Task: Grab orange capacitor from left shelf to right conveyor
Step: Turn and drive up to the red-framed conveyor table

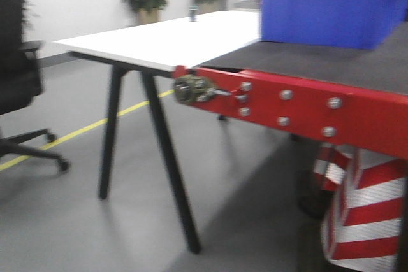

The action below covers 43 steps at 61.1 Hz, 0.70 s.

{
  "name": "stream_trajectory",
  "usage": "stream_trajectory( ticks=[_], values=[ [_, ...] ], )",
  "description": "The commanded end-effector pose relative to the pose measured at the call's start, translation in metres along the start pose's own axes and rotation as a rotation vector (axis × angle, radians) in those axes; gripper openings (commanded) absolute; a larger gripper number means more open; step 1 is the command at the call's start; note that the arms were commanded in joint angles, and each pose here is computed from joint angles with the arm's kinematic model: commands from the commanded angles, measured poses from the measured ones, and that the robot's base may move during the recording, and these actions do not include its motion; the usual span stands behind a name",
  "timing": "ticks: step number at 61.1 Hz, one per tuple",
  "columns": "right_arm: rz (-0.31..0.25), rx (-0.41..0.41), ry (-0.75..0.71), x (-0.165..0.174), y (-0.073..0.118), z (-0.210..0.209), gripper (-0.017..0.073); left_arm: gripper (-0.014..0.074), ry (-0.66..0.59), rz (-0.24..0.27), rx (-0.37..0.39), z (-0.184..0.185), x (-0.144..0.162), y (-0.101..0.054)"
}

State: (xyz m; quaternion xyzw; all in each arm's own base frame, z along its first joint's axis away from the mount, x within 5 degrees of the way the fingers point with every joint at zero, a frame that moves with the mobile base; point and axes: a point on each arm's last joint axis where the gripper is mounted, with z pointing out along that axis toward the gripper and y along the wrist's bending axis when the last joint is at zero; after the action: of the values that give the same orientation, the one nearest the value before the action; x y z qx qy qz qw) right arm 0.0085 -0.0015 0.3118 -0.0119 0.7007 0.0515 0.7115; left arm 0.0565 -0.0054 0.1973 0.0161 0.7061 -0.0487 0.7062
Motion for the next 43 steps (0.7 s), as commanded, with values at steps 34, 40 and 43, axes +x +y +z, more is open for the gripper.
stream_trajectory(
  ticks=[34, 40, 43],
  values=[
    [-0.018, 0.000, -0.110, -0.0172, 0.0007, -0.0034, 0.0115, -0.0127, -0.106, -0.003, 0.000, -0.0015, -0.0102, 0.0000],
    [-0.018, 0.000, -0.110, -0.0172, 0.0007, -0.0034, 0.0115, -0.0127, -0.107, -0.002, -0.022, -0.0015, -0.0102, 0.0013],
    [-0.018, 0.000, -0.110, -0.0172, 0.0007, -0.0034, 0.0115, -0.0127, -0.108, -0.001, -0.037, -0.0016, -0.0103, 0.0021]
  ],
)
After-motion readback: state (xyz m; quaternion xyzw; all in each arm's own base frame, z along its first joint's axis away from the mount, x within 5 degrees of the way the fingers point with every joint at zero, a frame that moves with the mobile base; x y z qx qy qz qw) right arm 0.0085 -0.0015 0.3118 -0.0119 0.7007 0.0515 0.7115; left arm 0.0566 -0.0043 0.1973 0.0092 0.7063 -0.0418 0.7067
